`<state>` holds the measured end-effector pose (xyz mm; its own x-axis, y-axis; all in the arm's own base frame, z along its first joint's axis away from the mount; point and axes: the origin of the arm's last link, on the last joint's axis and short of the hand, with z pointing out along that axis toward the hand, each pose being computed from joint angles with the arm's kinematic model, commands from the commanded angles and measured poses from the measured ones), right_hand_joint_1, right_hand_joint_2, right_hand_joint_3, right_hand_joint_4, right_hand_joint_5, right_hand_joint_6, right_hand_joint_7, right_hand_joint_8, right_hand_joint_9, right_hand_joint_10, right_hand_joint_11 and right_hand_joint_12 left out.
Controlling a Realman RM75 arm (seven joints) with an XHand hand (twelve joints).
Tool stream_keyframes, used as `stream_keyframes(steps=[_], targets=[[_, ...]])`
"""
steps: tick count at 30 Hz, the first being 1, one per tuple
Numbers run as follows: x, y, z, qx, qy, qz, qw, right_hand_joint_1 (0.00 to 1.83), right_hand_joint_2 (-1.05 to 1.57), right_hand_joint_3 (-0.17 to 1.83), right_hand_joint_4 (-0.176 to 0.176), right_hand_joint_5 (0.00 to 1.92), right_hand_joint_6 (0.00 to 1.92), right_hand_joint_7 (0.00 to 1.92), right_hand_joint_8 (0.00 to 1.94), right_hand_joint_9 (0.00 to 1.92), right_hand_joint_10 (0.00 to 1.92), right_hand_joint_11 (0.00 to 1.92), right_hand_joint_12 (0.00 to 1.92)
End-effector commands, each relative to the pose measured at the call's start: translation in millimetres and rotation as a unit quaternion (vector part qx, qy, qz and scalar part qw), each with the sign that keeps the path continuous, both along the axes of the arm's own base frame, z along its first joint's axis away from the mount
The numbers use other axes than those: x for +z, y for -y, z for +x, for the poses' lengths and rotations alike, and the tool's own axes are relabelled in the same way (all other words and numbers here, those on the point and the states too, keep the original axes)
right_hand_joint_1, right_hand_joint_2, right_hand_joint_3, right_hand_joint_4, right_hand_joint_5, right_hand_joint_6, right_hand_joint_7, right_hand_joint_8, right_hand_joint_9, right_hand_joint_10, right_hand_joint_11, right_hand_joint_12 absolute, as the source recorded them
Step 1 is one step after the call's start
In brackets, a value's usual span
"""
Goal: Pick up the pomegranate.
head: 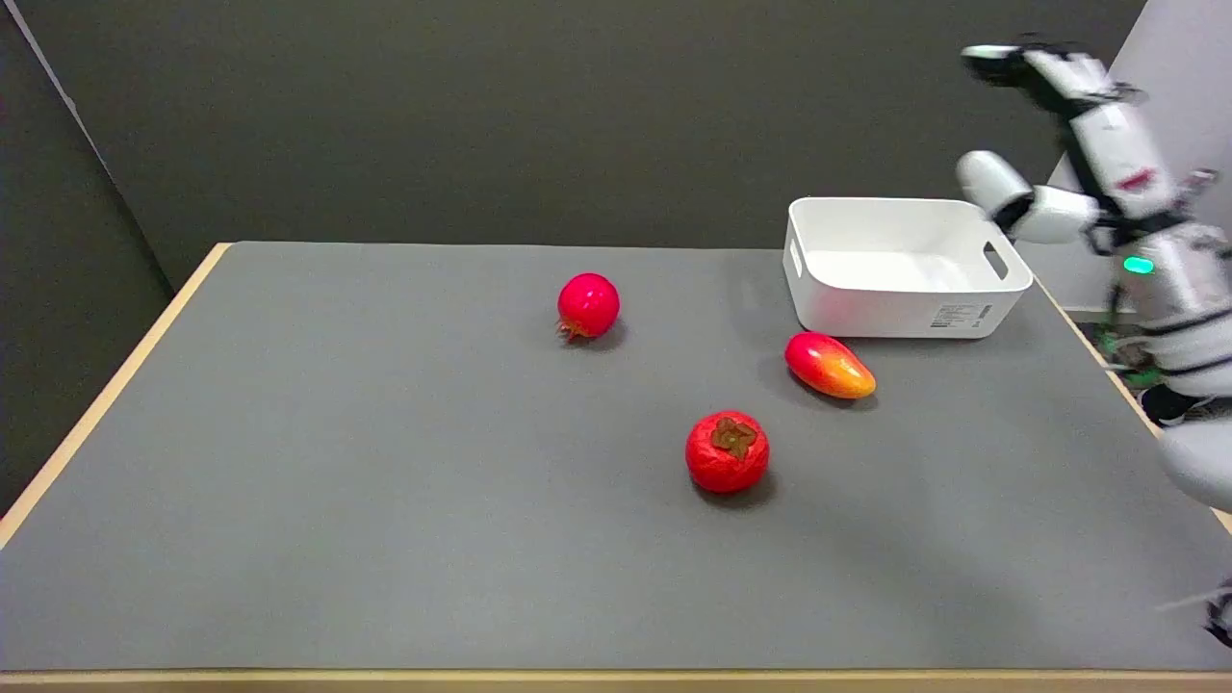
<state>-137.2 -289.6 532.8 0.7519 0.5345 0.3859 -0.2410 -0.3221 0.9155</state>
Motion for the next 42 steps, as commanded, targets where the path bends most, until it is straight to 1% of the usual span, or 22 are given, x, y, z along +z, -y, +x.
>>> stream_keyframes(steps=[1,2,4,5,7,10,18,21,25,30,35,38,42], targets=[[-182,124,13,-0.088,-0.194,0.133,0.968,0.29,0.65,0.97,0.1,0.27,0.56,0.38,0.45,0.28,0.75,0.07,1.13],[-185,128,9,-0.098,-0.208,0.126,0.965,0.29,0.65,0.97,0.1,0.27,0.56,0.38,0.45,0.28,0.75,0.07,1.13],[-211,137,7,-0.106,-0.215,0.151,0.959,0.28,0.64,0.97,0.099,0.27,0.56,0.38,0.45,0.28,0.75,0.07,1.13],[-217,140,6,-0.111,-0.215,0.155,0.958,0.28,0.64,0.97,0.099,0.27,0.56,0.38,0.45,0.29,0.75,0.07,1.13],[-232,152,2,-0.132,-0.2,0.172,0.956,0.27,0.64,0.97,0.1,0.27,0.56,0.38,0.45,0.29,0.75,0.07,1.13],[-248,164,0,-0.149,-0.186,0.19,0.952,0.25,0.63,0.97,0.105,0.27,0.56,0.38,0.45,0.29,0.75,0.08,1.13],[-278,196,-16,-0.198,-0.214,0.189,0.938,0.25,0.62,0.99,0.113,0.25,0.54,0.36,0.43,0.28,0.71,0.08,1.11],[-288,204,-20,-0.209,-0.212,0.19,0.936,0.25,0.62,0.99,0.114,0.25,0.53,0.35,0.42,0.27,0.7,0.08,1.1],[-301,209,-31,-0.222,-0.213,0.195,0.931,0.25,0.62,0.99,0.116,0.25,0.53,0.35,0.42,0.27,0.7,0.08,1.1],[-319,211,-45,-0.237,-0.236,0.2,0.921,0.25,0.62,0.99,0.115,0.24,0.52,0.34,0.41,0.26,0.69,0.08,1.09],[-319,217,-60,-0.264,-0.24,0.181,0.916,0.27,0.62,0.99,0.115,0.24,0.51,0.33,0.41,0.26,0.69,0.08,1.09],[-313,221,-68,-0.283,-0.238,0.164,0.914,0.32,0.66,0.88,0.113,0.25,0.49,0.35,0.36,0.26,0.68,0.06,1.15],[-307,224,-80,-0.307,-0.238,0.143,0.911,0.33,0.66,0.88,0.113,0.25,0.49,0.35,0.36,0.26,0.68,0.06,1.14]])
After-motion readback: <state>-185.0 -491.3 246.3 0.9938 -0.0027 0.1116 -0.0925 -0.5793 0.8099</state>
